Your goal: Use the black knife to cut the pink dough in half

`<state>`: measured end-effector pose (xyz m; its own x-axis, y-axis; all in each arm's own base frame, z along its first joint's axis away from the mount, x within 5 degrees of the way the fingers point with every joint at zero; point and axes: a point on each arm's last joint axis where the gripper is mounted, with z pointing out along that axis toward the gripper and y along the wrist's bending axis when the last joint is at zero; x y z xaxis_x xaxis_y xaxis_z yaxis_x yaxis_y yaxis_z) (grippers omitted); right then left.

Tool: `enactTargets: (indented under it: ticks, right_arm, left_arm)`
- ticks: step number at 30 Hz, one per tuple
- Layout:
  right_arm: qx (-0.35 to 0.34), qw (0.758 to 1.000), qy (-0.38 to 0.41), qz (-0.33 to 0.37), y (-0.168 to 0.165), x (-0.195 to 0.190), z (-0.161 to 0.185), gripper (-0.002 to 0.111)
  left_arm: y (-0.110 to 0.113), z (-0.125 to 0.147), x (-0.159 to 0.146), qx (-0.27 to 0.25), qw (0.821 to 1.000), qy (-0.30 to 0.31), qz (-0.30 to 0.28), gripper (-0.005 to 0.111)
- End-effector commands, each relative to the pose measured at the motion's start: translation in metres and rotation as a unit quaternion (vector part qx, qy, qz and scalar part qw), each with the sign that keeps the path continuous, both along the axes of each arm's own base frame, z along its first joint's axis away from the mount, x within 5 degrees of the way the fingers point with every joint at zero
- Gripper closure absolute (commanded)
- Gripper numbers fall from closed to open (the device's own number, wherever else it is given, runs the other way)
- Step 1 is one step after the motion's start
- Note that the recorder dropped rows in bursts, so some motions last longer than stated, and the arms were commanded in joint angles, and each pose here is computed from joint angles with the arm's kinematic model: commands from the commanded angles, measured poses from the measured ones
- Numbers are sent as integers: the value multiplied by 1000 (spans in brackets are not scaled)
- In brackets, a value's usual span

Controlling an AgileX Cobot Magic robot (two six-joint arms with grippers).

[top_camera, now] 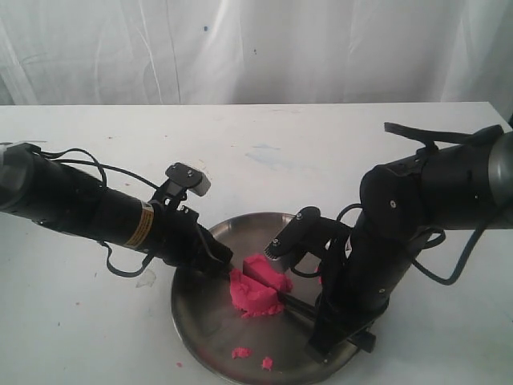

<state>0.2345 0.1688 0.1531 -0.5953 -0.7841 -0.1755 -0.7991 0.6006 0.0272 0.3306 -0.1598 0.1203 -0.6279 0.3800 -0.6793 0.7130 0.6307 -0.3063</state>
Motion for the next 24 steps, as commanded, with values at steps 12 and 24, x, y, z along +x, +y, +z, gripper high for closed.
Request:
enactTargets:
  ticks: [12, 24]
  right_arm:
    - [7, 1000, -23, 9, 6, 10, -13, 108]
    - [1, 1000, -13, 10, 5, 9, -16, 108]
  left_arm:
    - [-1, -4, -3, 10, 1000, 3, -10, 107]
    - [-1, -4, -3, 10, 1000, 3, -10, 107]
